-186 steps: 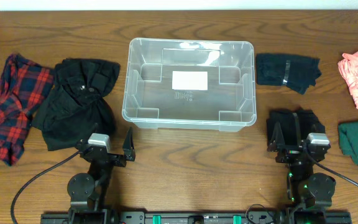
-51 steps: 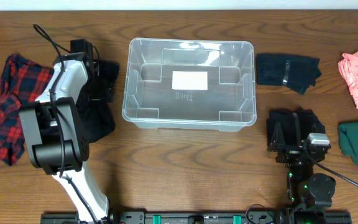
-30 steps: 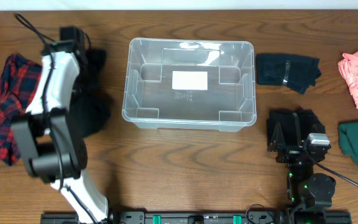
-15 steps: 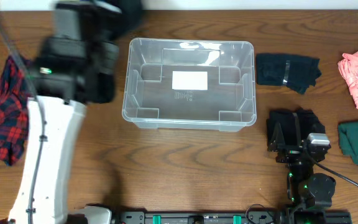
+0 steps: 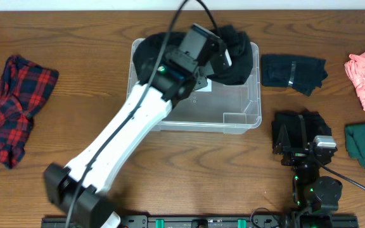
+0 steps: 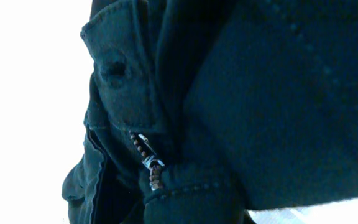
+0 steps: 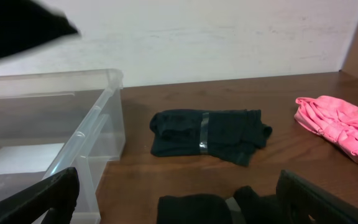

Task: Pack container
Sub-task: 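Carry the black garment with the left gripper and drop it into the bin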

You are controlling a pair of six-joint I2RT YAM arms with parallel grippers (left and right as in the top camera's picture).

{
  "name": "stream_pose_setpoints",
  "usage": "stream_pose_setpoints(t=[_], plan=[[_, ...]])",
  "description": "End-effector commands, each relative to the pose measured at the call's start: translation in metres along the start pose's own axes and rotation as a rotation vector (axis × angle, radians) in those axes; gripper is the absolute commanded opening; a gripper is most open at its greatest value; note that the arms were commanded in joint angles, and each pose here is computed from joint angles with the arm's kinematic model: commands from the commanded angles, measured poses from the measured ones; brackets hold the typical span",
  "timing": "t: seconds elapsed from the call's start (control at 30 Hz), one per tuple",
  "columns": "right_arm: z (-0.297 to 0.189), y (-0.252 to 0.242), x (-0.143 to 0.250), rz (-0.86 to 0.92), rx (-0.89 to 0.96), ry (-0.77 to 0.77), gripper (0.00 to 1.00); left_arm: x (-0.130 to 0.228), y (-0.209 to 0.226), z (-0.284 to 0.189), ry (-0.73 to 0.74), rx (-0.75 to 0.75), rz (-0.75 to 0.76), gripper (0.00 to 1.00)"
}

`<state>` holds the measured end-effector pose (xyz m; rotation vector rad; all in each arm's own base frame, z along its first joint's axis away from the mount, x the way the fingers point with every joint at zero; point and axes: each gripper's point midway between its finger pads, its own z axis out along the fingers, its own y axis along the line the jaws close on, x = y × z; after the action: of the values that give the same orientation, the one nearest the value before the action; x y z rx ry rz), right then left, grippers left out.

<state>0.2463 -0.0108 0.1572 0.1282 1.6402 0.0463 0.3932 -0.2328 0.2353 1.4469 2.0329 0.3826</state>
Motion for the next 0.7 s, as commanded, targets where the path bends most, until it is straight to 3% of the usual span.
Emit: stream_pose_setpoints(t=[0.0,0.67], plan=[[0.0,0.0,0.0,-0.014,0.002,-0.001,0.99,0.0,0.009,0.006,0.038,-0.052,0.037,0.06],[0.0,0.0,0.0,-0.014,0.002,-0.001,0.99,0.006,-0.057,0.037,0.029,0.22,0.131,0.06]])
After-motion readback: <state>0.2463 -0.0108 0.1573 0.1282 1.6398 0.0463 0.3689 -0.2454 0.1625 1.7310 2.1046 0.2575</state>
